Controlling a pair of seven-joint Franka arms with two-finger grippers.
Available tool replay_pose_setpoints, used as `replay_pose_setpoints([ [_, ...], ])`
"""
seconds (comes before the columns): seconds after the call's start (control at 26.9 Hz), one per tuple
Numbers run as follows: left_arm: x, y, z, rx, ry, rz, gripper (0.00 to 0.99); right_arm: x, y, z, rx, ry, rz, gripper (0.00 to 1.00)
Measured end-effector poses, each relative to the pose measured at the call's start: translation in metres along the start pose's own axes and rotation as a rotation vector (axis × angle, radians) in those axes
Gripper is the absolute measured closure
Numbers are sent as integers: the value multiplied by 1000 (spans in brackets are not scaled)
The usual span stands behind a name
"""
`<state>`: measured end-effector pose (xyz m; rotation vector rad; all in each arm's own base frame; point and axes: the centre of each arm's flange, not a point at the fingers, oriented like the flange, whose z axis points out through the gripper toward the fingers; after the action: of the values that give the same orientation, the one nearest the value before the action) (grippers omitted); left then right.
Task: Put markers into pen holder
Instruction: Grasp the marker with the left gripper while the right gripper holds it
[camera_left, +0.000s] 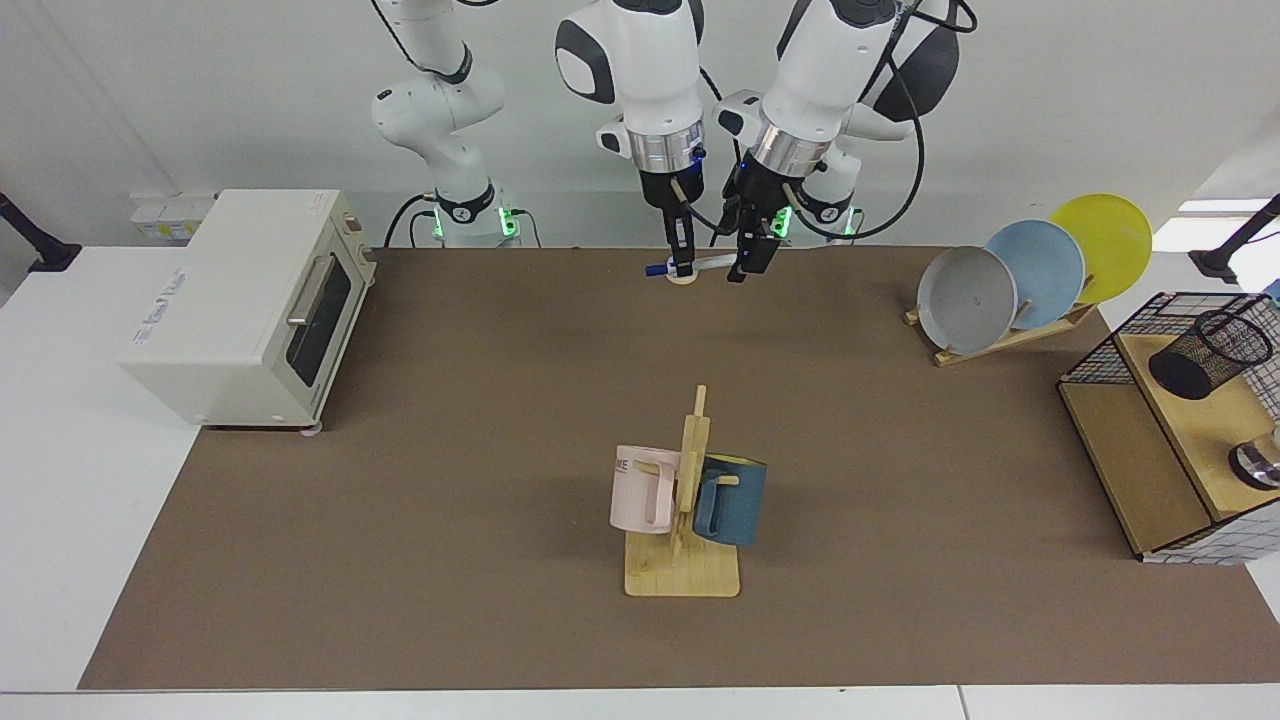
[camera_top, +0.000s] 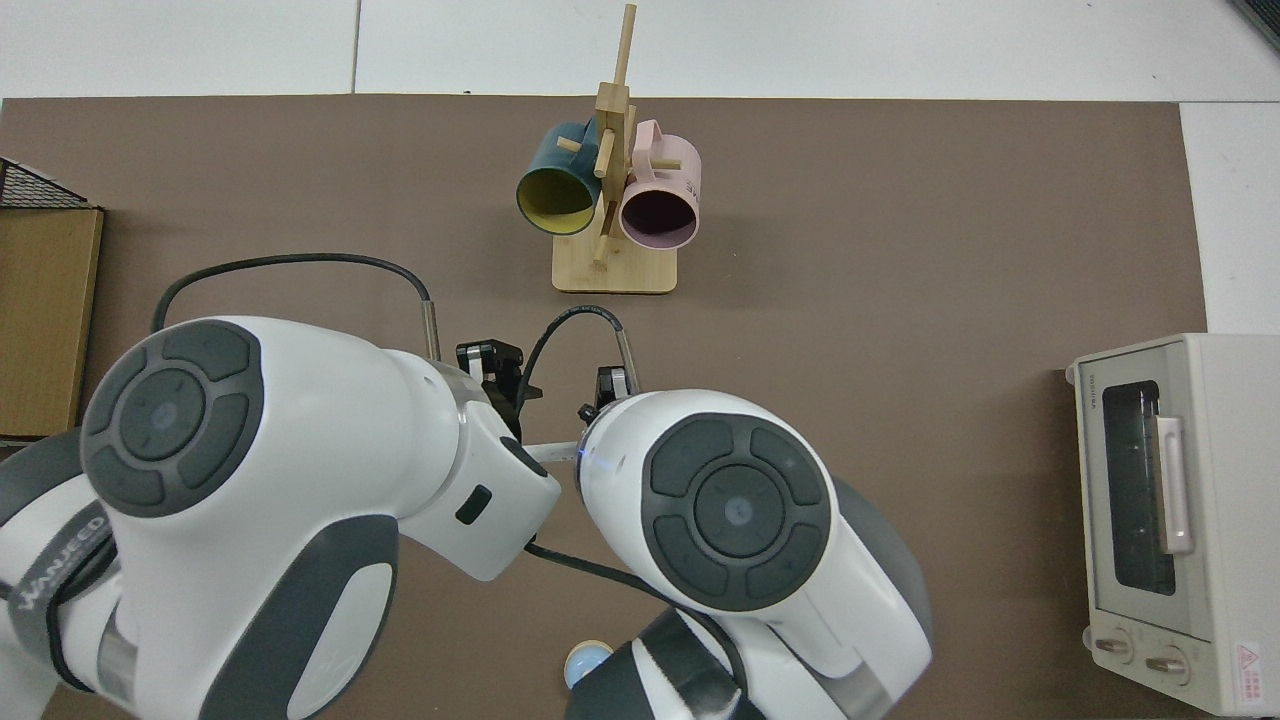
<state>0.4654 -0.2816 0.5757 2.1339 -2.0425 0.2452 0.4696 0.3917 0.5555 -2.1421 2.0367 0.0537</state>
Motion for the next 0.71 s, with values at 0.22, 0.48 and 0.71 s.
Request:
replay_pose_setpoints([
  [0.22, -1, 0, 3, 1, 0, -5, 150, -1, -1, 0, 2, 1, -1, 837],
  [0.48, -2, -1, 6, 2, 0, -7, 211, -2, -3, -2, 7, -3, -2, 837],
  [0.71, -1, -1, 6, 2, 2, -20, 247, -3, -5, -1, 7, -4, -1, 837],
])
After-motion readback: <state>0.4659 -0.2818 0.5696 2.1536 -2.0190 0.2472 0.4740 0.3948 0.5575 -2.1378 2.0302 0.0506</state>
